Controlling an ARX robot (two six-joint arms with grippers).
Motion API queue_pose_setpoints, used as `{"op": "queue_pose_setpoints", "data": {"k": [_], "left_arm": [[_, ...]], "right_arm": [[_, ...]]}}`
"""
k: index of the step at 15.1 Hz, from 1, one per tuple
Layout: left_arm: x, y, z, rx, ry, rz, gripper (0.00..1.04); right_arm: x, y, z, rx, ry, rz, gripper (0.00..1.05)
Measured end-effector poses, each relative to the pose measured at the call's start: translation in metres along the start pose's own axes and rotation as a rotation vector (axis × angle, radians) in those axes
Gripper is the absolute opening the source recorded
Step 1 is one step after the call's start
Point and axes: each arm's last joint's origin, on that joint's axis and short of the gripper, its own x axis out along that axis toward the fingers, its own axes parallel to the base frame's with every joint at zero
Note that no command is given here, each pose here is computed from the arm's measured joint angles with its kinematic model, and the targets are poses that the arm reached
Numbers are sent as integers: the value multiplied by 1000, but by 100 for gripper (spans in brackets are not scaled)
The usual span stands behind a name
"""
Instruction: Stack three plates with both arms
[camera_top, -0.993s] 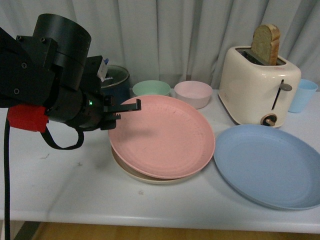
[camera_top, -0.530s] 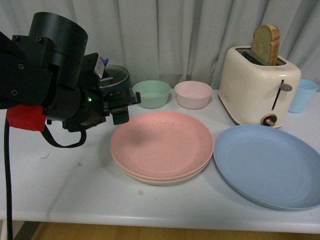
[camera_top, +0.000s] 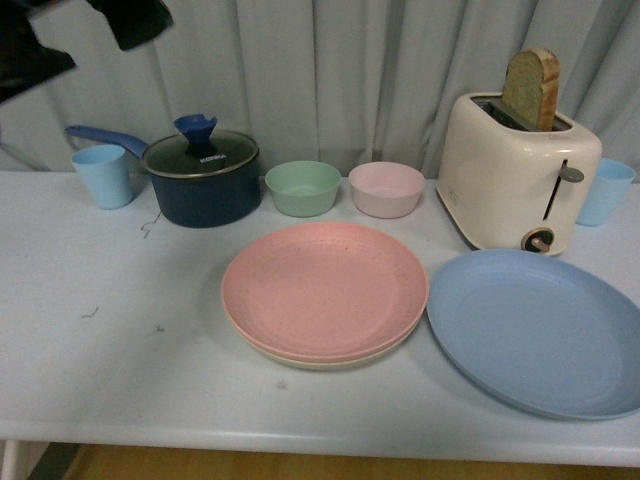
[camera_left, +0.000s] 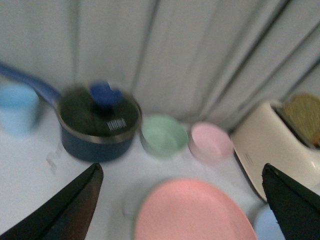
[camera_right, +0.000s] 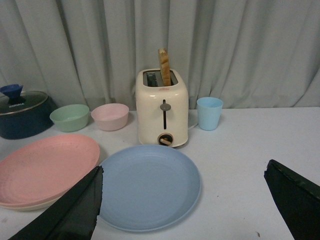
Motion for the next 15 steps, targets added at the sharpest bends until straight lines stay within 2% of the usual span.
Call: {"op": "queue_pose_setpoints", "data": {"k": [1, 2, 3, 5, 8, 10, 12, 15], "left_arm": [[-25, 4, 9, 90, -162, 72, 84], [-45, 10, 10, 170, -232, 102, 74], [-61, 19, 1, 226, -243, 129, 61], [-79, 35, -35, 275, -148, 147, 36], [-108, 43, -43, 283, -198, 138, 2], [-120, 50, -59, 286, -161, 144, 2], [-135, 60, -61, 286, -177, 154, 2], [-149, 60, -73, 287, -163, 142, 2]], "right_arm": [[0, 0, 0, 0, 0, 0, 98], [0, 0, 0, 0, 0, 0, 98], [0, 0, 0, 0, 0, 0, 98], [0, 0, 0, 0, 0, 0, 98], [0, 0, 0, 0, 0, 0, 98], [0, 0, 0, 0, 0, 0, 98], [0, 0, 0, 0, 0, 0, 98], [0, 0, 0, 0, 0, 0, 98]]}}
